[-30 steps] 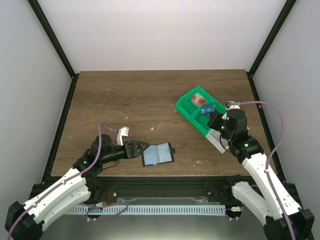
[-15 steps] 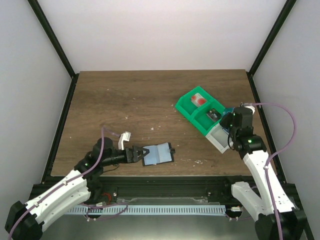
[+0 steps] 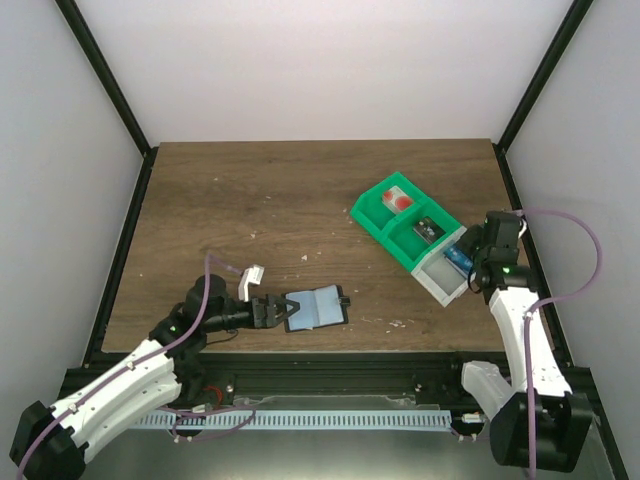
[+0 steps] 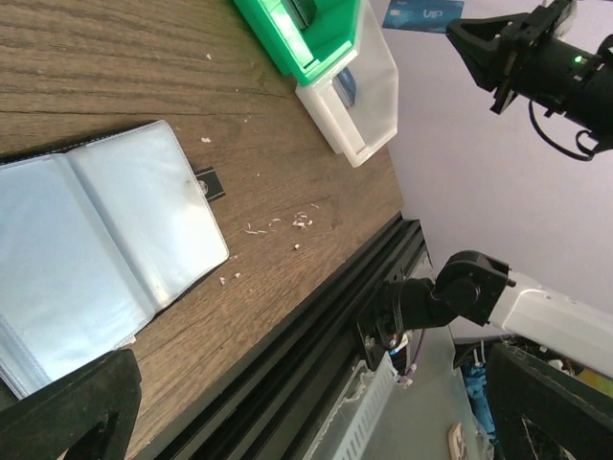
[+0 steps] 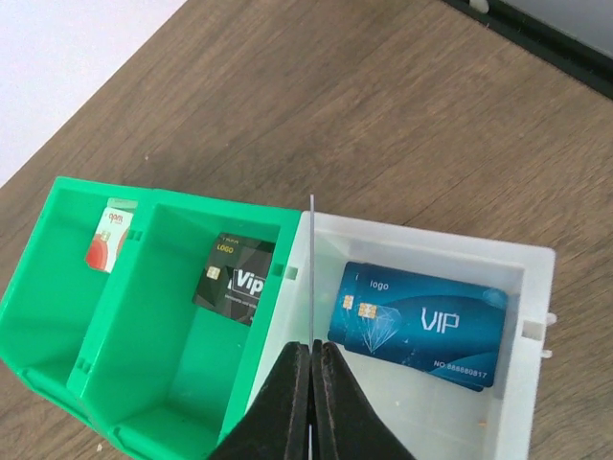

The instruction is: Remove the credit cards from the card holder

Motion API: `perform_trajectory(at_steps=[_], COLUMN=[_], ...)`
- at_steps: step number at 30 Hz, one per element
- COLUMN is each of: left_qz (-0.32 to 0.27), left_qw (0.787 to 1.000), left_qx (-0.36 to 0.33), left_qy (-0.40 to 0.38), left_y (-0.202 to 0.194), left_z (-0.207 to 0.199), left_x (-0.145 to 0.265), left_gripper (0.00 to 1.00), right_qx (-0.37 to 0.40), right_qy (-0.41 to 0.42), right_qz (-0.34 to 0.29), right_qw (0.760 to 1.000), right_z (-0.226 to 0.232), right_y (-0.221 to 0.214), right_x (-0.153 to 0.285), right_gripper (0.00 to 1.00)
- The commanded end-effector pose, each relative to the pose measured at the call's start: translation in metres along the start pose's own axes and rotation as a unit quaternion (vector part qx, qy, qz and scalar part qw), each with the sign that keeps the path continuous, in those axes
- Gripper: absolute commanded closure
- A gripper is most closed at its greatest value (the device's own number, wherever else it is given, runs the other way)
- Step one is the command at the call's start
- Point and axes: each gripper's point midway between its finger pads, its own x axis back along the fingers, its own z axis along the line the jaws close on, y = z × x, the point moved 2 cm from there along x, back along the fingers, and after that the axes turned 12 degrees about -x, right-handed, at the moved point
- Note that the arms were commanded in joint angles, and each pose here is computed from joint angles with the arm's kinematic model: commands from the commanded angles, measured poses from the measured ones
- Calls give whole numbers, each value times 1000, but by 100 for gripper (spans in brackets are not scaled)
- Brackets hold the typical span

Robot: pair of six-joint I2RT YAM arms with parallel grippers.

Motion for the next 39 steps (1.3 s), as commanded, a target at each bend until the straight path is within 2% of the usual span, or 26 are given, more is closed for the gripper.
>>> perform_trajectory(at_steps=[1,13,18,27,39], left_qz=[7,5,4,10,7], left_qw=[1000,1000,1000,1000,1000], left_qx=[-3,18,22,23,25], left_qy=[-2,1,2,8,17], left_y=[-4,-11,-11,-11,-8], left_z=[1,10,10,10,13], left_x=[0,-1,-1,-2,-4], left_gripper=[0,0,0,0,0], right_qx=[-17,-21,-23,-36,-30], right_qy=[1,-2,37,28,70], right_qz=[17,28,44,61,74], right_qw=[1000,999,998,997,994], right_z=[-7,-18,-8,-16,-29], right_y=[-10,-23,-28,-30,-33], right_x=[-13,-24,-32,-50,-56], right_gripper=[100,99,99,99,100])
